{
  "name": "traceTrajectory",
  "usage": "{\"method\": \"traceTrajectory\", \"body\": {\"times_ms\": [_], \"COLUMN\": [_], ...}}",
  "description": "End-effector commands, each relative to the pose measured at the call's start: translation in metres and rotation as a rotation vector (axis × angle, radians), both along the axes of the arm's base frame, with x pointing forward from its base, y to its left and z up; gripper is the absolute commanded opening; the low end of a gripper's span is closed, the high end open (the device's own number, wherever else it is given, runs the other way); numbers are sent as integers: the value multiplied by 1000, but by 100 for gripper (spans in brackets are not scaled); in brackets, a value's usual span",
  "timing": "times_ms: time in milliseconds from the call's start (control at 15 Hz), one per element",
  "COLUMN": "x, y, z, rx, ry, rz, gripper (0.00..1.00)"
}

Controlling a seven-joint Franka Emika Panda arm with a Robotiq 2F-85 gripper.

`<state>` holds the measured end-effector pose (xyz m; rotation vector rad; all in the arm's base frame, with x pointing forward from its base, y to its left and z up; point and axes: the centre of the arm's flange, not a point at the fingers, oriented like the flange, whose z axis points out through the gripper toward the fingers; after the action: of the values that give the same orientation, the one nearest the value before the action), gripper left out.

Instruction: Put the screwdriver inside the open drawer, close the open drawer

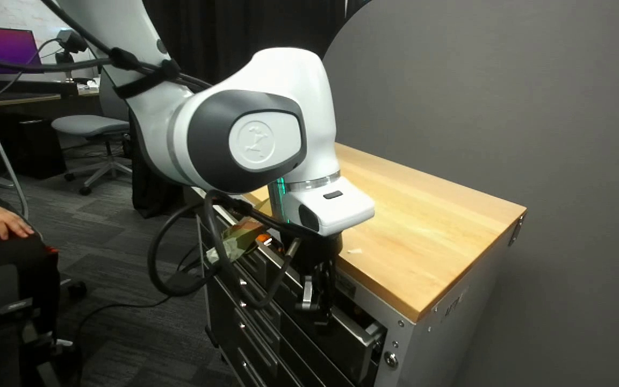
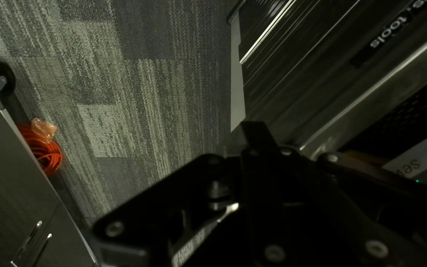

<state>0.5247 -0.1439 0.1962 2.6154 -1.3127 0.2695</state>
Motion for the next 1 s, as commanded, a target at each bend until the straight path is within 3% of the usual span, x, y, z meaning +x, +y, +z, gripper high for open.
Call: {"method": "traceTrajectory", "body": {"times_ms": [0, 200, 267, 333, 400, 667, 933], "x": [23, 10, 5, 4, 3, 21, 20], "y": [11, 16, 18, 20, 26, 60, 96], "z": [11, 24, 30, 36, 47, 104, 125], "rx": [30, 98, 116, 128, 143, 154, 223], "ry": [-124, -184, -200, -223, -241, -189, -36], "rz": [26, -22, -35, -41, -28, 124, 322], "gripper": [0, 0, 23, 27, 7, 0, 0]}}
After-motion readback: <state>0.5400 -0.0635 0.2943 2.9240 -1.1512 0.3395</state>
